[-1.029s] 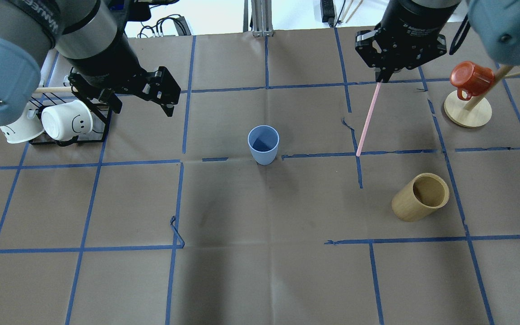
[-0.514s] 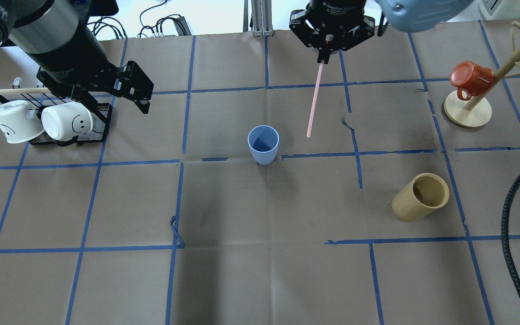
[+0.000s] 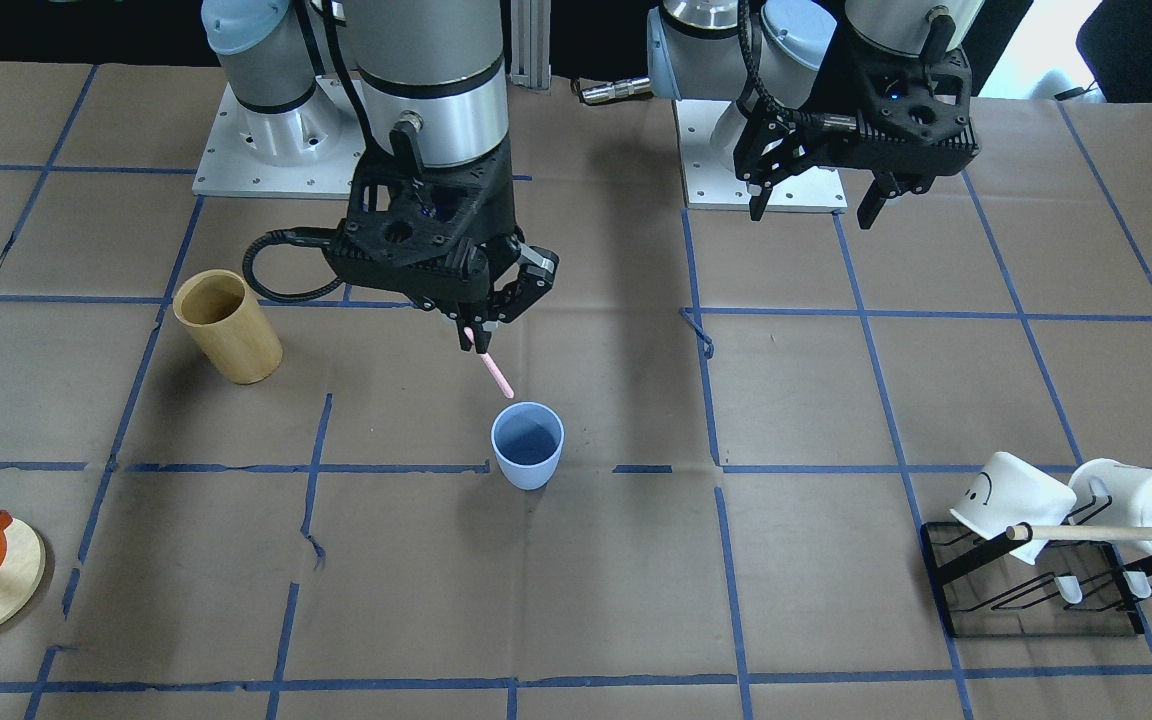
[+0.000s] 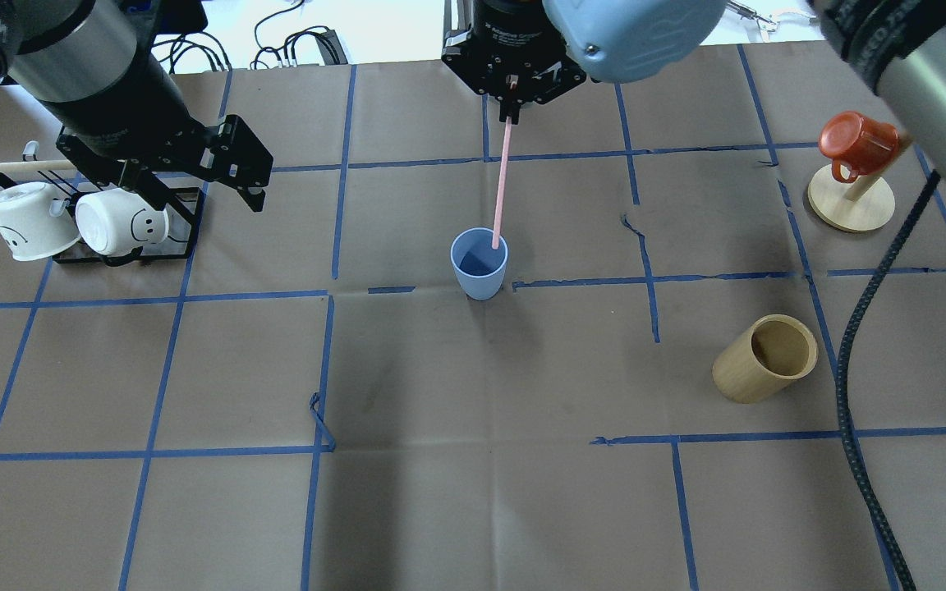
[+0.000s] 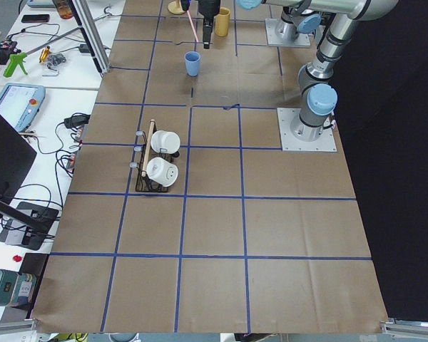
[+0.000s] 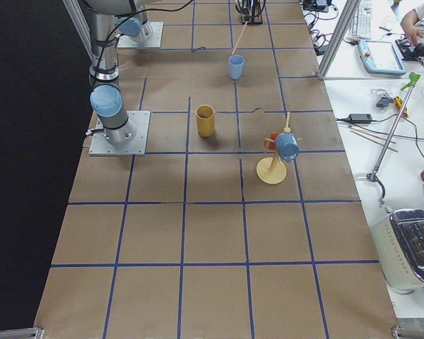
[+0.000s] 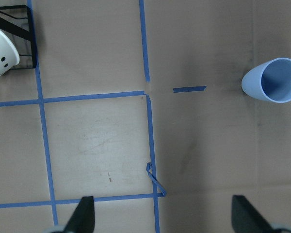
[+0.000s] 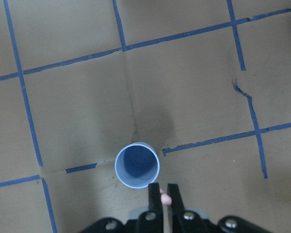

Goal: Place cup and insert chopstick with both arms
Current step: 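Lower the pink chopstick into the blue cup with the right gripper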

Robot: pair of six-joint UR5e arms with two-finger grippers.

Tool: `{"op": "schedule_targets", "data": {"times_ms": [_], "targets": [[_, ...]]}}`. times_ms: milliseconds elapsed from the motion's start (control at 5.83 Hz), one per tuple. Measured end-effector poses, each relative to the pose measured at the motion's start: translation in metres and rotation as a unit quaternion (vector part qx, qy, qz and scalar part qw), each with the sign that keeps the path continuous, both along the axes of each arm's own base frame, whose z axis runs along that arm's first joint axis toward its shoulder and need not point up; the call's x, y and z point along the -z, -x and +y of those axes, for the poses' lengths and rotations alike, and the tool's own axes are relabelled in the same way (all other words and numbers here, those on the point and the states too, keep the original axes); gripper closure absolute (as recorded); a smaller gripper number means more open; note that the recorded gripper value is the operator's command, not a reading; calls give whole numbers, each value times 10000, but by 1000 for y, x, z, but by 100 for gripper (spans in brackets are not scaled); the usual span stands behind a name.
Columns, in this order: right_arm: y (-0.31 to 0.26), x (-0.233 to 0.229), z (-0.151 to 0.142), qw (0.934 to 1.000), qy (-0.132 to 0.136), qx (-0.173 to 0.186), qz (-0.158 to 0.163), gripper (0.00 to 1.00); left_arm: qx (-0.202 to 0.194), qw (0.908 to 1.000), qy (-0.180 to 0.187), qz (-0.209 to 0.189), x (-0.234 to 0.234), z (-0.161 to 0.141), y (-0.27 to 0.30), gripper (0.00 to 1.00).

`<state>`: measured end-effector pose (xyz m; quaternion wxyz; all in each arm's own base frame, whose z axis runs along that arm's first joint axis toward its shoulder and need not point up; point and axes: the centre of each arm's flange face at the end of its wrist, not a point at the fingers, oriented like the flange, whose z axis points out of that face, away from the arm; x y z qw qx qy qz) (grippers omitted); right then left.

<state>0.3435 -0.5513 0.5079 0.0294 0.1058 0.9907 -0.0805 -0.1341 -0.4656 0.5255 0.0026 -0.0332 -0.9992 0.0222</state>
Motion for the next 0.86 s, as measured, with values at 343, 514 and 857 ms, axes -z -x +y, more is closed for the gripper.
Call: {"op": "schedule_targets", "data": {"times_ms": [343, 514, 857], "targets": [[-16, 23, -7, 10000, -87, 29, 19, 93, -2, 10000, -8, 5, 1, 0, 0, 2], [-19, 39, -13, 9998, -185, 24, 87, 93, -3, 10000, -11, 8, 1, 0, -1, 2], [-22, 70, -25, 9990, -380, 5, 254, 92, -5, 10000, -17, 16, 2, 1, -1, 2]]}}
